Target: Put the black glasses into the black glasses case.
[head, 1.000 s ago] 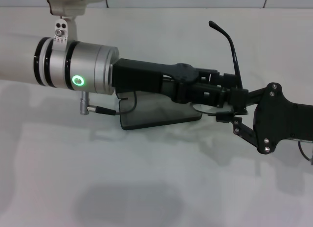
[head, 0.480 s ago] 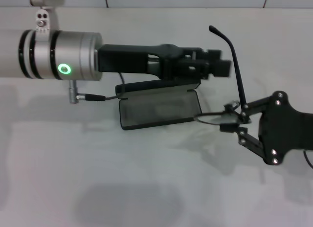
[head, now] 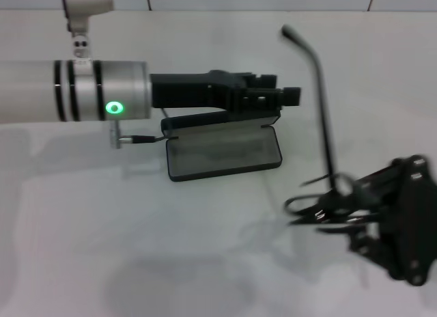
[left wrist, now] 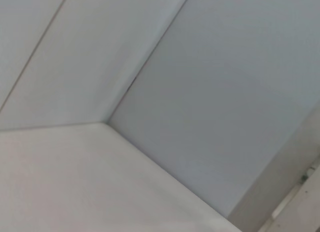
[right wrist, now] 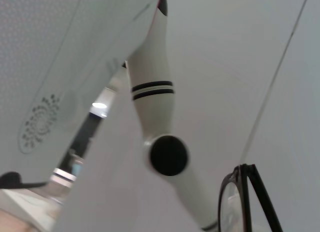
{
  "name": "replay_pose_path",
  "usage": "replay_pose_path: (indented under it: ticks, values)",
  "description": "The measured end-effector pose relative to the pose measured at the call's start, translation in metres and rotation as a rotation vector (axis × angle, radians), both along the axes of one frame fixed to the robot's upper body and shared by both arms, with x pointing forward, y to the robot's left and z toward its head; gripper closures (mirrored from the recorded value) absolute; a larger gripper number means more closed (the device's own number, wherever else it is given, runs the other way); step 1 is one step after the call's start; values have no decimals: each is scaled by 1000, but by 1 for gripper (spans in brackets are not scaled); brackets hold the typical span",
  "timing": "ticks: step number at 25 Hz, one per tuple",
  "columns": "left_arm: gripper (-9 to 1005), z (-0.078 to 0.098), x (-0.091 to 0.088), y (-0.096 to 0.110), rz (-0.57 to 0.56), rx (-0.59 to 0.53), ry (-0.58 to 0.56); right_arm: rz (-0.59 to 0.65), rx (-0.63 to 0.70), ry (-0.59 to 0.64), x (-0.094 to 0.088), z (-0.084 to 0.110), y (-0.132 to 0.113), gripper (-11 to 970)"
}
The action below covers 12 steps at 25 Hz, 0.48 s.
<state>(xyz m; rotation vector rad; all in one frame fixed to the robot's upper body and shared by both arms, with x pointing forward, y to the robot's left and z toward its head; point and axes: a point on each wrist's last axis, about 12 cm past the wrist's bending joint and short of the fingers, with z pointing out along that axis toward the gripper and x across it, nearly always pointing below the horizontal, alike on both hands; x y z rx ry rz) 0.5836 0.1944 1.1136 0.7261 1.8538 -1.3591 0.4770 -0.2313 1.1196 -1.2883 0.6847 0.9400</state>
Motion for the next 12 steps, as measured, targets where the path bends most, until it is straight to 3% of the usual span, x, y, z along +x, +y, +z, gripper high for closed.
replay_pose_path:
  ticks: [6,12]
  values:
    - [182,7,-1,-18,-37,-59,-119,111,-73,187,22,-13,39,856]
    - [182,14,-17,-13,-123,-161,-242,-11,-109,283,34,-25,39,856]
